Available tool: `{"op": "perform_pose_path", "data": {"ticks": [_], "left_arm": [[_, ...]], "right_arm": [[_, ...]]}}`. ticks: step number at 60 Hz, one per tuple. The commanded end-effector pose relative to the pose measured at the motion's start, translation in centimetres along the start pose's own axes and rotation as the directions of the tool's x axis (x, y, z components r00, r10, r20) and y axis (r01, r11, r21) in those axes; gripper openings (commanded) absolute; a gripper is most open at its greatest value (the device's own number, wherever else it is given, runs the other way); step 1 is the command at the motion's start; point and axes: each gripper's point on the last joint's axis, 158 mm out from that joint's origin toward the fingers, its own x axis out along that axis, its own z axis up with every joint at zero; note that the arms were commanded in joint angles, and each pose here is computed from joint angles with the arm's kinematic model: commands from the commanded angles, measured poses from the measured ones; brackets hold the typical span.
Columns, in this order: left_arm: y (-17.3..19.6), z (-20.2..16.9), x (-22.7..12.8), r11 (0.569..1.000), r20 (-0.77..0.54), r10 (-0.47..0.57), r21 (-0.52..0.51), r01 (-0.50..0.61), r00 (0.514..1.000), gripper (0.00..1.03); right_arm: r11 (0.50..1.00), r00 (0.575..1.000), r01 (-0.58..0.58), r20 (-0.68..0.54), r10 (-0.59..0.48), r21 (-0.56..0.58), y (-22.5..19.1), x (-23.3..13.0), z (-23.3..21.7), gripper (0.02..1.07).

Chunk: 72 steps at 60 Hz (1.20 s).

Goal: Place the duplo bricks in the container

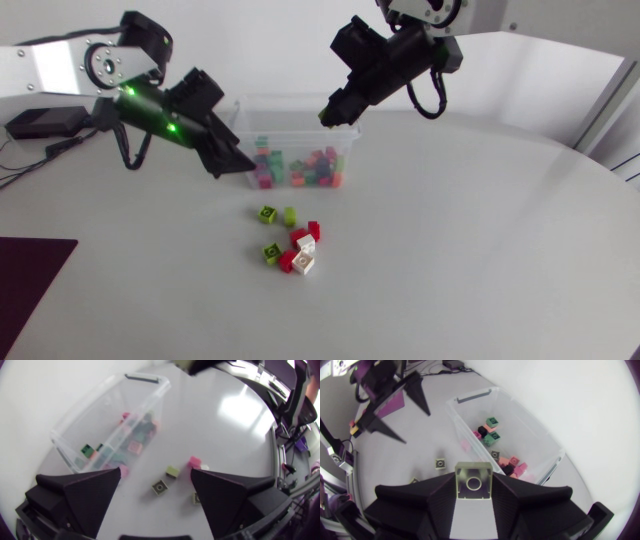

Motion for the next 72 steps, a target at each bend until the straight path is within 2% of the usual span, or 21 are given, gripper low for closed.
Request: {"op": "perform_pose_path", "data": {"ticks": [1,20,37,55,56,57,59,60,62,63,72], "left_arm": [[-2.7,-2.4,1.3,0.996,-0.067,-0.059,0.056,0.063,0.996,0.98],[-7.1,-8.8,5.0,0.981,-0.267,-0.147,0.084,0.175,0.952,0.98],[-9.3,-11.7,7.7,0.974,-0.377,-0.172,0.074,0.215,0.910,0.98],[-10.3,-12.9,9.5,0.973,-0.433,-0.178,0.059,0.225,0.884,0.97],[-10.2,-12.8,9.6,0.974,-0.432,-0.173,0.059,0.219,0.885,0.97],[-10.2,-12.9,9.7,0.974,-0.433,-0.172,0.058,0.218,0.885,0.97],[-10.1,-12.9,10.0,0.976,-0.433,-0.165,0.061,0.211,0.886,0.96],[-10.0,-13.0,10.2,0.977,-0.435,-0.160,0.061,0.206,0.886,0.96],[-9.9,-13.0,10.4,0.978,-0.435,-0.156,0.060,0.201,0.887,0.96],[-10.0,-13.1,10.5,0.978,-0.436,-0.157,0.058,0.202,0.886,0.96],[-10.1,-12.9,11.0,0.977,-0.439,-0.159,0.057,0.204,0.884,0.91]], "right_arm": [[0.999,1.000,-0.004,-0.002,0.004,0.051,-1.0,1.8,0.0,0.20],[0.995,0.996,0.040,0.072,-0.047,0.096,-4.0,3.1,2.2,0.20],[0.991,0.988,0.063,0.130,-0.078,0.116,-5.5,4.7,2.5,0.20],[0.989,0.975,0.086,0.193,-0.109,0.122,-6.7,5.6,4.4,0.22],[0.988,0.975,0.088,0.194,-0.111,0.125,-6.8,5.7,4.4,0.23],[0.988,0.975,0.090,0.191,-0.113,0.128,-6.9,5.8,4.4,0.29],[0.987,0.975,0.092,0.189,-0.115,0.130,-7.0,5.9,4.3,0.47],[0.986,0.975,0.092,0.186,-0.118,0.140,-7.1,6.0,4.3,0.70],[0.985,0.976,0.094,0.182,-0.120,0.145,-7.1,6.1,4.2,0.99],[0.985,0.976,0.094,0.183,-0.120,0.146,-7.0,6.0,4.2,1.05],[0.986,0.975,0.095,0.187,-0.120,0.139,-6.0,4.1,3.8,1.03]]}}
